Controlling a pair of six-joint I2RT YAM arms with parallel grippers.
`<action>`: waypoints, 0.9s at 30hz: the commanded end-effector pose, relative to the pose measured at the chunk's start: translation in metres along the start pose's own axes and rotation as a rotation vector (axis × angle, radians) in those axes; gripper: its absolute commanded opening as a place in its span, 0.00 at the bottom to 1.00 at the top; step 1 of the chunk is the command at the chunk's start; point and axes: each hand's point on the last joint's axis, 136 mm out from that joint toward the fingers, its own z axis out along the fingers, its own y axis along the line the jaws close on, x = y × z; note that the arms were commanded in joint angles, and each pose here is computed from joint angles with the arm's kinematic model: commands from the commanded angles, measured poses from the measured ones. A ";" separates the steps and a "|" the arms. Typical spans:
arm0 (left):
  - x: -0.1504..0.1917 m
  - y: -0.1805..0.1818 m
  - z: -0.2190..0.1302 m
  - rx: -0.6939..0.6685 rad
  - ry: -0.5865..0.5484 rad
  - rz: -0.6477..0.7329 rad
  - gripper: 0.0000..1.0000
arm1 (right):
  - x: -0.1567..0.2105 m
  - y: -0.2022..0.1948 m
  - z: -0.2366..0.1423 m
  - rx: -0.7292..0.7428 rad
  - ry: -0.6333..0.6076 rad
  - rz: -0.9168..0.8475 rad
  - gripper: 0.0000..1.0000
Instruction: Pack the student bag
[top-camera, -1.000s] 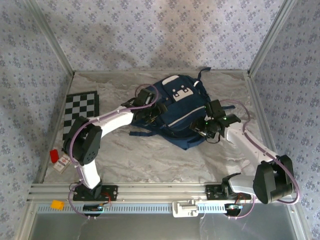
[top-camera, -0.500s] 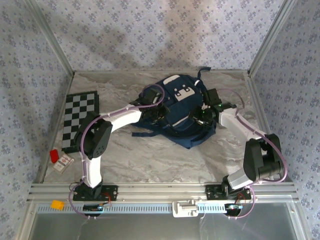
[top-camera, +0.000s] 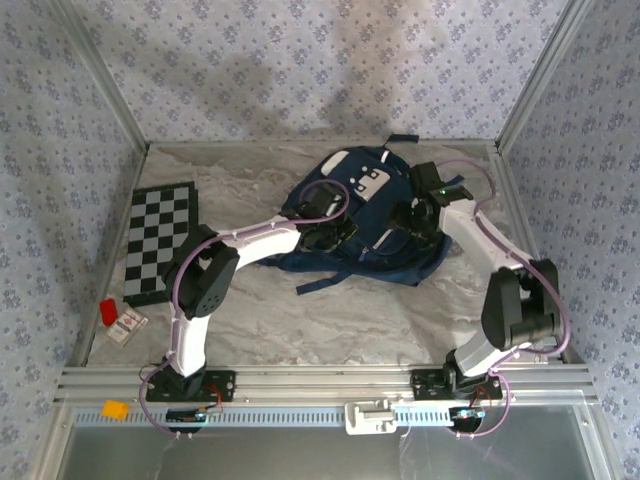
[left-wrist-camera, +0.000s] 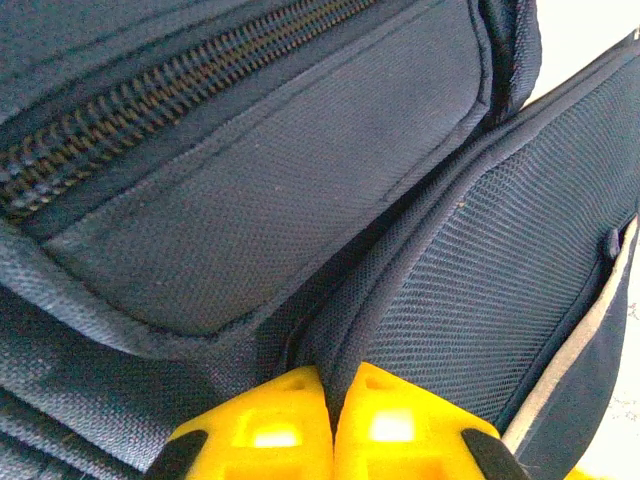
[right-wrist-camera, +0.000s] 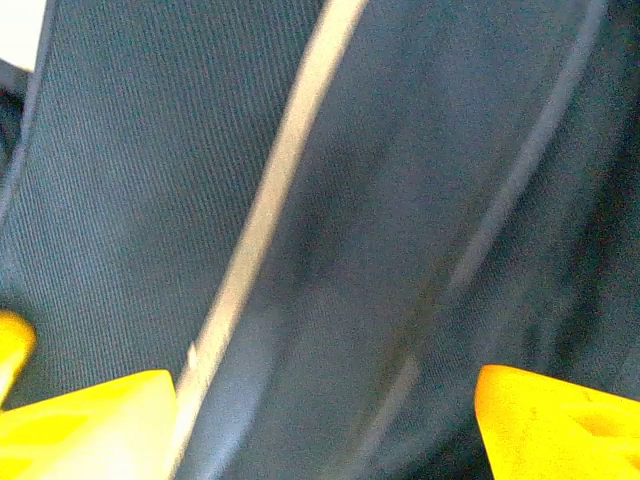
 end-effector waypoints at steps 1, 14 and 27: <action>0.000 -0.015 -0.008 0.064 -0.009 -0.050 0.00 | 0.045 -0.030 -0.022 0.136 0.064 -0.016 0.81; 0.010 -0.028 -0.022 0.119 0.008 -0.053 0.00 | 0.090 0.080 0.002 -0.151 0.004 0.057 0.54; 0.014 -0.033 -0.026 0.132 0.026 -0.032 0.00 | 0.061 0.084 0.043 -0.049 -0.135 0.142 0.38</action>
